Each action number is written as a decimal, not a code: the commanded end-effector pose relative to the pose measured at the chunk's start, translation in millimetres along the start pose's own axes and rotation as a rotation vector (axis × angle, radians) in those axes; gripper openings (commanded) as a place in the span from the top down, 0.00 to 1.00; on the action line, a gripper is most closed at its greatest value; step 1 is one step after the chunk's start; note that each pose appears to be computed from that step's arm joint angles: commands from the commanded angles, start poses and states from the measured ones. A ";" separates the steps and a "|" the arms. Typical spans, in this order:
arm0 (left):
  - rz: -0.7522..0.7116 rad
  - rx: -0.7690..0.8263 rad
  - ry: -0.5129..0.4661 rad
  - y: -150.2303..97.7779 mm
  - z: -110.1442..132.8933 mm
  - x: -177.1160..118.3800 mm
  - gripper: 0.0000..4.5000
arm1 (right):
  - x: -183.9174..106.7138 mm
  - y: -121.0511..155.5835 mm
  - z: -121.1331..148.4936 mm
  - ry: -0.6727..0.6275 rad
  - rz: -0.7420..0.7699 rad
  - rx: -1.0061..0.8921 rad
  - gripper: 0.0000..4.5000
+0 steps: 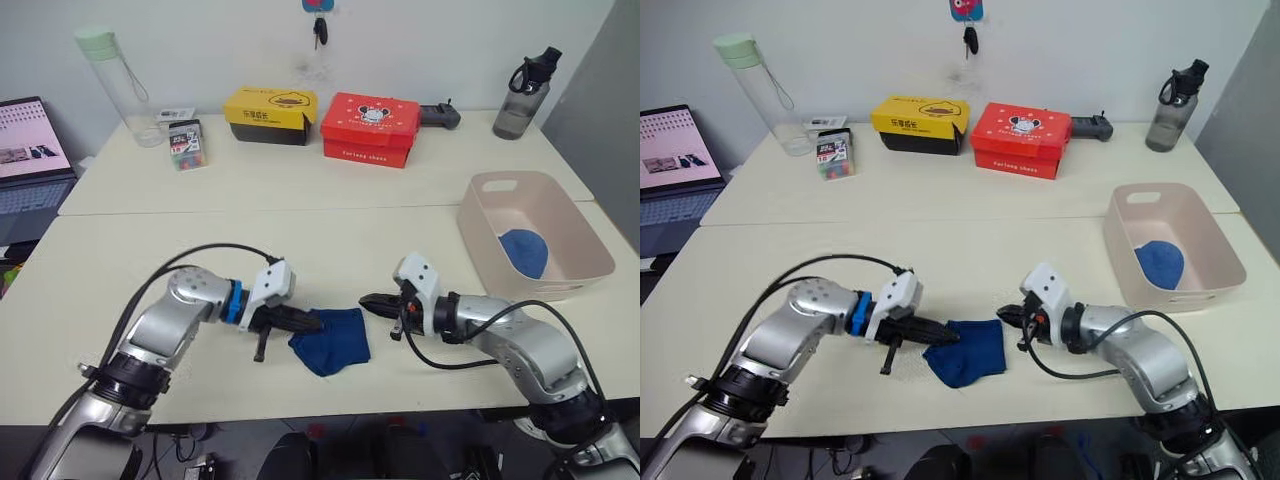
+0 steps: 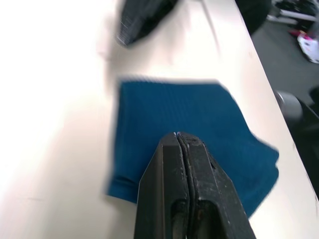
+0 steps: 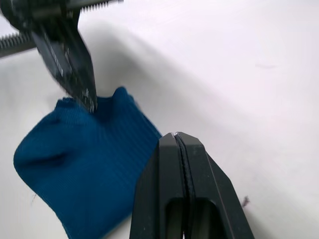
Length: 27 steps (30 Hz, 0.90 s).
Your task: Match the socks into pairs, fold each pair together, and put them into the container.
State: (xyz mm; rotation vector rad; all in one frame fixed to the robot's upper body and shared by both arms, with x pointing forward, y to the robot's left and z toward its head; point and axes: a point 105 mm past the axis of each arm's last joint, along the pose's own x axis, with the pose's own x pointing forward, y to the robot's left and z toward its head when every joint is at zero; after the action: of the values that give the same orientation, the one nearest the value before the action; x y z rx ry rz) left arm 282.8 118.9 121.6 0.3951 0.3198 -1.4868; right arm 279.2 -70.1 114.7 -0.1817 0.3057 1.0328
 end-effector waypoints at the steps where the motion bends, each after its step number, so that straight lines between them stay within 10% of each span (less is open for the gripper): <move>1: -0.002 0.010 0.019 0.3 -3.7 1.3 1.00 | -10.3 -7.5 11.6 -0.024 -0.085 -0.046 0.99; 8: -0.056 0.017 0.133 -7.3 -40.9 13.4 1.00 | -18.6 -4.3 -7.0 0.087 -0.066 0.066 0.99; 20: -0.027 -0.025 0.207 -14.0 -70.1 -5.4 1.00 | -19.7 32.4 -35.7 0.217 0.157 0.581 0.17; 27: -0.034 -0.004 0.212 -14.1 -69.2 -1.1 1.00 | 7.9 38.3 -38.2 0.239 0.177 0.728 0.17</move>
State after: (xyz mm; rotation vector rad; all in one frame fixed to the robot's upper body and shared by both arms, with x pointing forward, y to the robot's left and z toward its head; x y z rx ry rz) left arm 275.3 140.6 78.0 0.5269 0.3997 -1.4988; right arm 245.3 -61.0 82.7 0.3774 0.8616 1.0163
